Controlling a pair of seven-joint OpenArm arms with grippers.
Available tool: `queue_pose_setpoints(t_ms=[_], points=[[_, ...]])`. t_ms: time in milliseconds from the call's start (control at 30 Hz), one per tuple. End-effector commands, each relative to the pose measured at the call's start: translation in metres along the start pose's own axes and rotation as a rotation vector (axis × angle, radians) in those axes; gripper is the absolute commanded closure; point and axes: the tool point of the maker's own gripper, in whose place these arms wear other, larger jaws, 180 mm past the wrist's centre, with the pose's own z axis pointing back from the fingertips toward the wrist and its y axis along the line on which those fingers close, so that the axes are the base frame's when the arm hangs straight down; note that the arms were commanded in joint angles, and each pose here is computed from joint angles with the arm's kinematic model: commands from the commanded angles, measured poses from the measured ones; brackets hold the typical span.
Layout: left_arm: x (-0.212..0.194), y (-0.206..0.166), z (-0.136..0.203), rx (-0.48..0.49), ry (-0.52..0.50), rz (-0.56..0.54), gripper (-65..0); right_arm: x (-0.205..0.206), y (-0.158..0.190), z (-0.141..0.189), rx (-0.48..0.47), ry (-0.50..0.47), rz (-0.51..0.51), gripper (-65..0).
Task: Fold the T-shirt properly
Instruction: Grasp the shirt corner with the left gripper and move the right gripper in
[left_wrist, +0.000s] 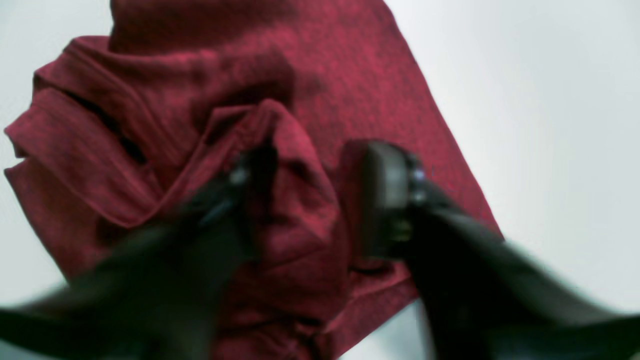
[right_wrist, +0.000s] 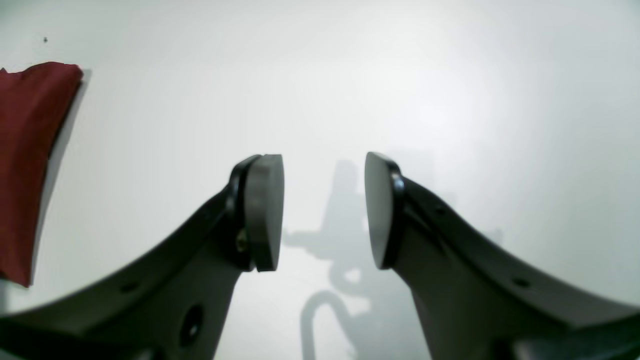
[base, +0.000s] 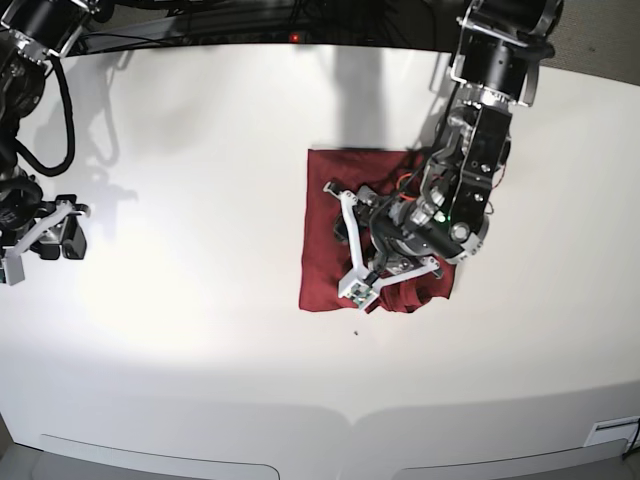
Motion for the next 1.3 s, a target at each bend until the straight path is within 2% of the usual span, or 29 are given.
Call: queue_pose_setpoints(t_ms=[0,67,267,533,767,1067,1267], points=[[0.018,0.003,0.005,0.005,-0.05,-0.006,-10.8,0.019,-0.003,0.005,-0.002,-0.059,0.023,-26.5],[0.02,0.0,0.005,-0.009,-0.057,0.002,0.0,0.019,-0.003,0.005,-0.002,-0.058,0.023,-26.5],[0.028,-0.004,0.009,-0.033,-0.086,0.012,0.0,0.018,-0.003,0.005,-0.002,-0.055,0.022,-26.5],[0.041,0.013,0.041,0.043,-0.121,-0.057,0.0,0.018,-0.003,0.005,-0.002,-0.055,0.022,-26.5],[-0.009,0.041,0.047,0.113,0.028,-0.06,0.0,0.018,-0.003,0.005,-0.001,-0.055,0.022,-26.5],[-0.071,0.088,0.063,0.257,0.118,0.03,0.0,0.02,0.008,0.005,0.055,-0.07,-0.011,-26.5],[-0.086,0.092,0.066,0.271,0.17,0.049,0.0,0.02,0.015,0.002,0.078,-0.065,-0.005,-26.5]])
